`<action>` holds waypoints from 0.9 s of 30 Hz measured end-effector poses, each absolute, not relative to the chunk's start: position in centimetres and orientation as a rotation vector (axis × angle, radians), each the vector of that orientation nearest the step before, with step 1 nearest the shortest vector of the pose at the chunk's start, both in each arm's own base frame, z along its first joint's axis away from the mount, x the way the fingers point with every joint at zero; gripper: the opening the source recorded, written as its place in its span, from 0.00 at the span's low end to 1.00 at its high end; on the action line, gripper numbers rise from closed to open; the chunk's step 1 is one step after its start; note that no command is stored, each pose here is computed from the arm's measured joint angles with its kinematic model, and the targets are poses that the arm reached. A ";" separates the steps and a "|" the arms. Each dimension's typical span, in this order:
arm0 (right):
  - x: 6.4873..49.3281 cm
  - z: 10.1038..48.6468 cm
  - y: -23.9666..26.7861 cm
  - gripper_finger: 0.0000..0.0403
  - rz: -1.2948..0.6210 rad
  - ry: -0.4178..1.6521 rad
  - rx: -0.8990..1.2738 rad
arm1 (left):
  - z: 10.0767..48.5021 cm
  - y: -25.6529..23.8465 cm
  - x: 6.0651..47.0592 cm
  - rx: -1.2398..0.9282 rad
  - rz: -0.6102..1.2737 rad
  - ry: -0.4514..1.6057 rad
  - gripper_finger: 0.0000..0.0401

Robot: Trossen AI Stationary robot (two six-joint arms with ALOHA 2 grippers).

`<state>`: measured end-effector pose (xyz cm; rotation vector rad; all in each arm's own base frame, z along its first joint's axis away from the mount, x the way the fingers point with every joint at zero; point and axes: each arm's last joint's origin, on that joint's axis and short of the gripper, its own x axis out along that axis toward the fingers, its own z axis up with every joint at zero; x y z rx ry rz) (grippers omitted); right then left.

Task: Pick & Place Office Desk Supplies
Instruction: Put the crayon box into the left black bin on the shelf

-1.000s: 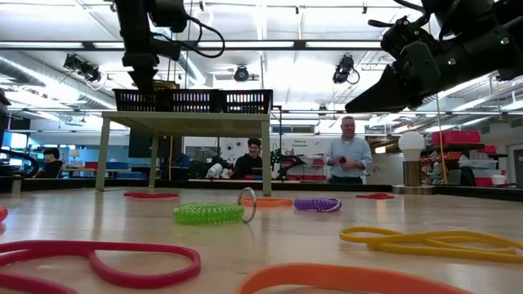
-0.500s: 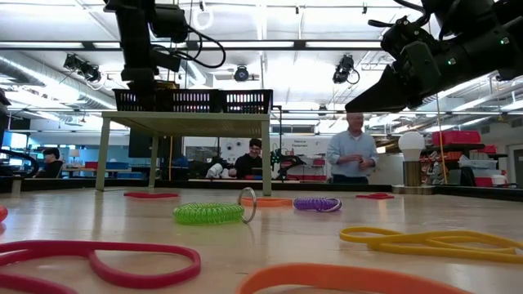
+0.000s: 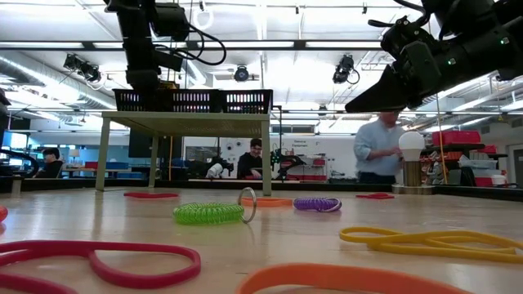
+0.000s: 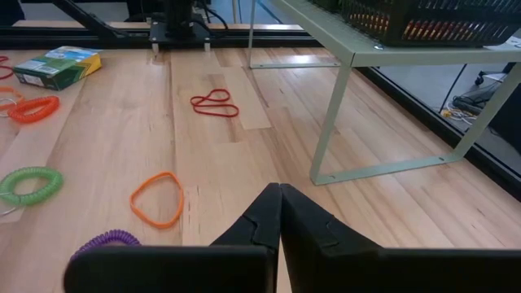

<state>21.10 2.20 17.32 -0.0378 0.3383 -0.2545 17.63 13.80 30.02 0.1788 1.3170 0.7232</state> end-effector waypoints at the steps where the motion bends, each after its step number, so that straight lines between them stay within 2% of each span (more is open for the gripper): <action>1: 21.1 17.3 2.2 0.04 -0.254 0.338 -0.038 | 30.0 13.8 17.6 0.176 0.726 1.316 0.02; 19: 21.1 17.3 2.2 0.04 -0.254 0.338 -0.038 | 30.5 13.9 17.7 0.193 0.765 1.261 0.02; 27: 21.1 17.3 2.2 0.04 -0.255 0.338 -0.038 | 32.9 12.2 15.6 0.154 0.772 1.104 0.02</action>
